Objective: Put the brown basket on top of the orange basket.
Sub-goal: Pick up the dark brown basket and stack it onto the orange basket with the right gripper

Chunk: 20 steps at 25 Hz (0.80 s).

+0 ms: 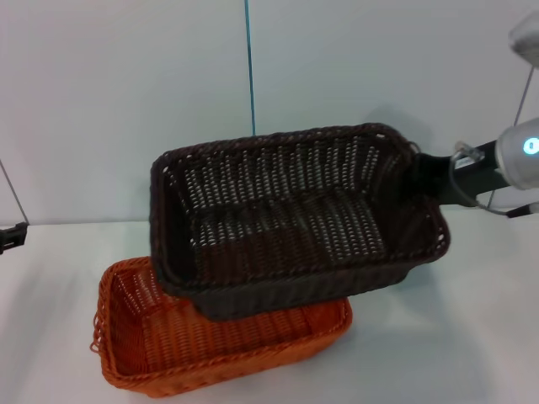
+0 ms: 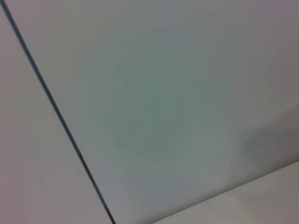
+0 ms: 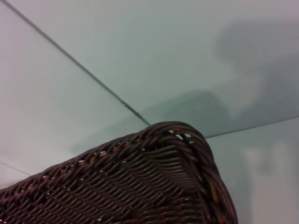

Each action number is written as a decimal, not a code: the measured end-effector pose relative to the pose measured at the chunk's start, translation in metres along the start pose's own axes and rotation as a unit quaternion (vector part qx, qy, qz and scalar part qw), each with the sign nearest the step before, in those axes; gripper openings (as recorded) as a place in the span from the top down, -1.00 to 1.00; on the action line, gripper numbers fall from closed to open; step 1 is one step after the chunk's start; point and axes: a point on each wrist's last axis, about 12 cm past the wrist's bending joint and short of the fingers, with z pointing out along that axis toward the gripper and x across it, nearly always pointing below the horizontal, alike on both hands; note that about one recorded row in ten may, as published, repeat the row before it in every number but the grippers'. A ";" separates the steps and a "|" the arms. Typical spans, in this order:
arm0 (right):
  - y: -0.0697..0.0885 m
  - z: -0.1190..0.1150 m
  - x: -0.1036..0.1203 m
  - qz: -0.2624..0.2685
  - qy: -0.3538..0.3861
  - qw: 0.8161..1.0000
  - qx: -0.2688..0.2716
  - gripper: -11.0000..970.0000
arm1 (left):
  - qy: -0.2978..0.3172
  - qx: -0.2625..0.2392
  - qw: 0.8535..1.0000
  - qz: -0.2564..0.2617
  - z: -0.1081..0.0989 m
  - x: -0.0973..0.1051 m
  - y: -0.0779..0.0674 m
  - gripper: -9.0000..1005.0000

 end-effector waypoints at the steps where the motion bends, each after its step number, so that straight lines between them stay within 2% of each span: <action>1: -0.001 0.003 -0.001 -0.002 -0.001 1.000 0.000 0.65 | 0.000 0.001 1.000 0.000 0.000 0.000 0.000 -0.44; 12: -0.007 0.034 -0.016 -0.003 -0.013 1.000 0.016 0.65 | 0.001 0.001 1.000 0.000 0.001 0.001 -0.002 -0.44; 20: -0.015 0.048 -0.020 0.005 -0.017 0.999 0.030 0.65 | 0.001 0.000 1.000 0.000 0.001 0.001 -0.002 -0.44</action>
